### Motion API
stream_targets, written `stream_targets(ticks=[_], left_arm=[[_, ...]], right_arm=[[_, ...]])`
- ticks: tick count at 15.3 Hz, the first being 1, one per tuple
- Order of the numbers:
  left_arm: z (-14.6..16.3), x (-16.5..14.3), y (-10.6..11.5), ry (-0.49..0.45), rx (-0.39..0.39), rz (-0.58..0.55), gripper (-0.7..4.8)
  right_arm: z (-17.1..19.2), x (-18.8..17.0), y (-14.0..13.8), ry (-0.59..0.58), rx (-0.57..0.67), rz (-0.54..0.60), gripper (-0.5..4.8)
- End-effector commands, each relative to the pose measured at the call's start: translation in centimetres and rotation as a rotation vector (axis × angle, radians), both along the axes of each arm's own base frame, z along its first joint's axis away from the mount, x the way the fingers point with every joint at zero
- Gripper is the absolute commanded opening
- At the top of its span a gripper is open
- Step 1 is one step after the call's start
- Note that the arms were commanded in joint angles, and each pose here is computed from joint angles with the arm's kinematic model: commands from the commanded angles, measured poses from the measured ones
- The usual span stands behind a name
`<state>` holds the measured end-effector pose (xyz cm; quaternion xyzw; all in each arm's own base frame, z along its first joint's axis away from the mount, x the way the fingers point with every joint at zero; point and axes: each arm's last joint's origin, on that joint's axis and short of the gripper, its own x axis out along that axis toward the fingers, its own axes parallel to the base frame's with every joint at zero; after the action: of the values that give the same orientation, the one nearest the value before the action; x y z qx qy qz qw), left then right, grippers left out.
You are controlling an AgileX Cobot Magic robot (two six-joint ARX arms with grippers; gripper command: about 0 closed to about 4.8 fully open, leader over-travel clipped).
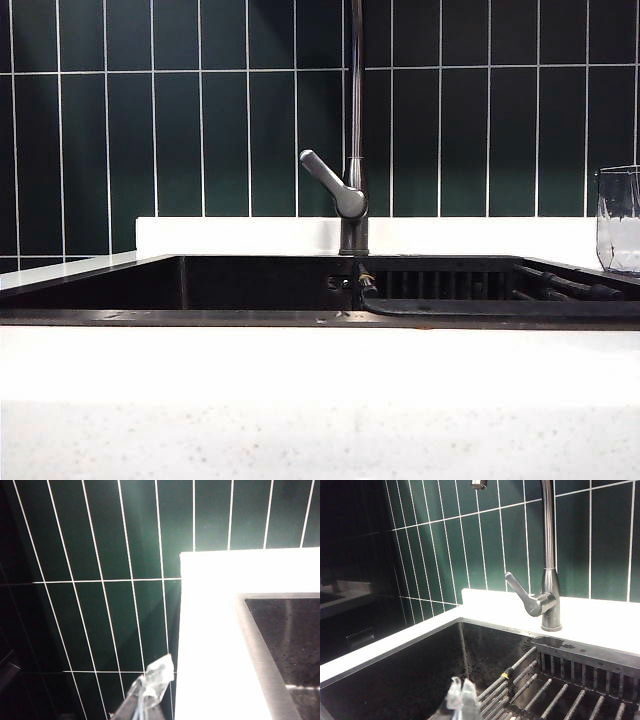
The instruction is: Pick up the mug next to the sink, go to the faucet to get some water, pour the water into the sink, and finally put the mug back to its place.
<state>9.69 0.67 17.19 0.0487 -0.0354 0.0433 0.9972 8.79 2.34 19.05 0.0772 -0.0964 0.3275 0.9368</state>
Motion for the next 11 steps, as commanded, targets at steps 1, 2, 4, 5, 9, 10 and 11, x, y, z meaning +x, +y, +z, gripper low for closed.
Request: stream_targets(ticks=[1, 2, 4, 5, 9, 10, 11], left_arm=[[0.2, 0.0, 0.0, -0.015, 0.002, 0.002, -0.06], [0.2, 0.0, 0.0, -0.015, 0.001, 0.003, -0.06], [0.2, 0.0, 0.0, -0.015, 0.002, 0.002, -0.06], [0.2, 0.0, 0.0, -0.014, 0.001, 0.003, -0.06], [0.2, 0.0, 0.0, -0.015, 0.002, 0.002, -0.06], [0.2, 0.0, 0.0, -0.013, 0.001, 0.002, -0.06], [0.2, 0.0, 0.0, -0.010, 0.001, 0.002, -0.06]], right_arm=[[-0.4, 0.1, 0.0, 0.031, 0.000, 0.005, -0.05], [-0.4, 0.1, 0.0, 0.036, -0.001, -0.002, -0.05], [-0.4, 0.2, -0.4, 0.039, 0.000, -0.042, -0.05], [-0.5, 0.3, -0.9, 0.043, 0.001, -0.100, -0.05], [-0.4, 0.4, -2.6, 0.035, 0.005, -0.289, -0.05], [-0.4, 0.4, -2.7, 0.033, 0.005, -0.295, -0.05], [-0.3, 0.4, -2.7, 0.027, 0.004, -0.291, -0.05]])
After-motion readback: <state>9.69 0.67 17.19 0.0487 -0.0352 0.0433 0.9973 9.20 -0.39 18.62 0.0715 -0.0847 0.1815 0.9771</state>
